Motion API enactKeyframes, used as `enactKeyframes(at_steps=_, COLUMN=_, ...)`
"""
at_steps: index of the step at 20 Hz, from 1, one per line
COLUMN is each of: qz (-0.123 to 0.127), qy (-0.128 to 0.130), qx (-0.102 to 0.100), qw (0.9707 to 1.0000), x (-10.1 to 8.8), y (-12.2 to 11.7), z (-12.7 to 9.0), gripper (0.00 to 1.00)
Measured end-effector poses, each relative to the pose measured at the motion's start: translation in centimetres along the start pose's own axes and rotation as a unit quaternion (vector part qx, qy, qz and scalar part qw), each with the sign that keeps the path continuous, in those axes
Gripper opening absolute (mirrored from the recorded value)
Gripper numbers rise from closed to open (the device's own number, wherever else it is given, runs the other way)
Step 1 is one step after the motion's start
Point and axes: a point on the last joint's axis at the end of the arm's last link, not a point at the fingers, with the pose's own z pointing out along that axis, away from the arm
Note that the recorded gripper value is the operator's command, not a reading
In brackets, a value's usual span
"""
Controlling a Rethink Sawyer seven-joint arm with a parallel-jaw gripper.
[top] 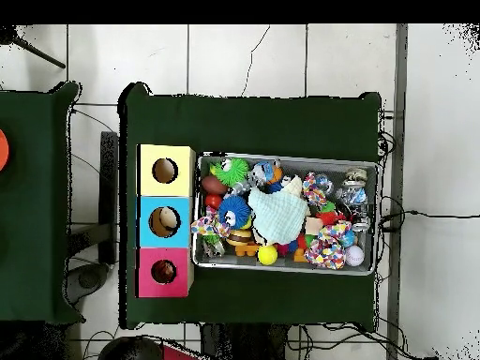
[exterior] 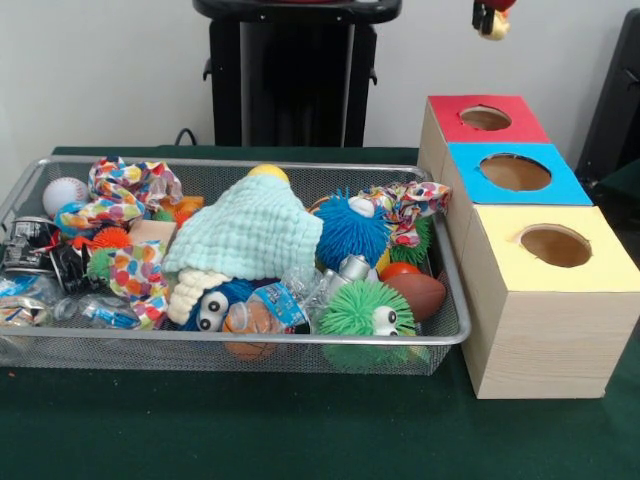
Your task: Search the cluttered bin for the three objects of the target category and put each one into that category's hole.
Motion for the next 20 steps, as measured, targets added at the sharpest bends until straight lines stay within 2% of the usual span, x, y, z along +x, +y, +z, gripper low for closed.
enactKeyframes(at_steps=2, qz=-0.008, qy=-0.012, qx=0.006, qw=0.9999, x=0.3, y=-0.3, z=0.3, gripper=0.0)
enactKeyframes(at_steps=3, qz=-0.02, qy=-0.025, qx=0.013, qw=0.9994, x=1.0, y=-0.6, z=0.7, gripper=0.0)
enactKeyframes(at_steps=5, qz=-0.048, qy=-0.051, qx=0.025, qw=0.9972, x=2.3, y=-1.3, z=1.5, gripper=0.0)
enactKeyframes(at_steps=8, qz=-0.071, qy=-0.073, qx=0.029, qw=0.9944, x=3.4, y=-1.6, z=2.2, gripper=0.0)
enactKeyframes(at_steps=10, qz=-0.078, qy=-0.086, qx=0.028, qw=0.9928, x=3.5, y=-1.6, z=2.4, gripper=0.0)
enactKeyframes(at_steps=11, qz=-0.082, qy=-0.103, qx=0.03, qw=0.9908, x=3.6, y=-1.9, z=2.7, gripper=0.0)
enactKeyframes(at_steps=13, qz=-0.084, qy=-0.119, qx=0.032, qw=0.9888, x=3.6, y=-2.2, z=2.9, gripper=0.0)
enactKeyframes(at_steps=14, qz=-0.086, qy=-0.134, qx=0.033, qw=0.9867, x=3.6, y=-2.4, z=3.0, gripper=0.0)
enactKeyframes(at_steps=17, qz=-0.087, qy=-0.152, qx=0.032, qw=0.9841, x=3.7, y=-2.6, z=2.9, gripper=0.0)
enactKeyframes(at_steps=20, qz=-0.085, qy=-0.161, qx=0.029, qw=0.9829, x=3.5, y=-2.5, z=2.5, gripper=0.0)
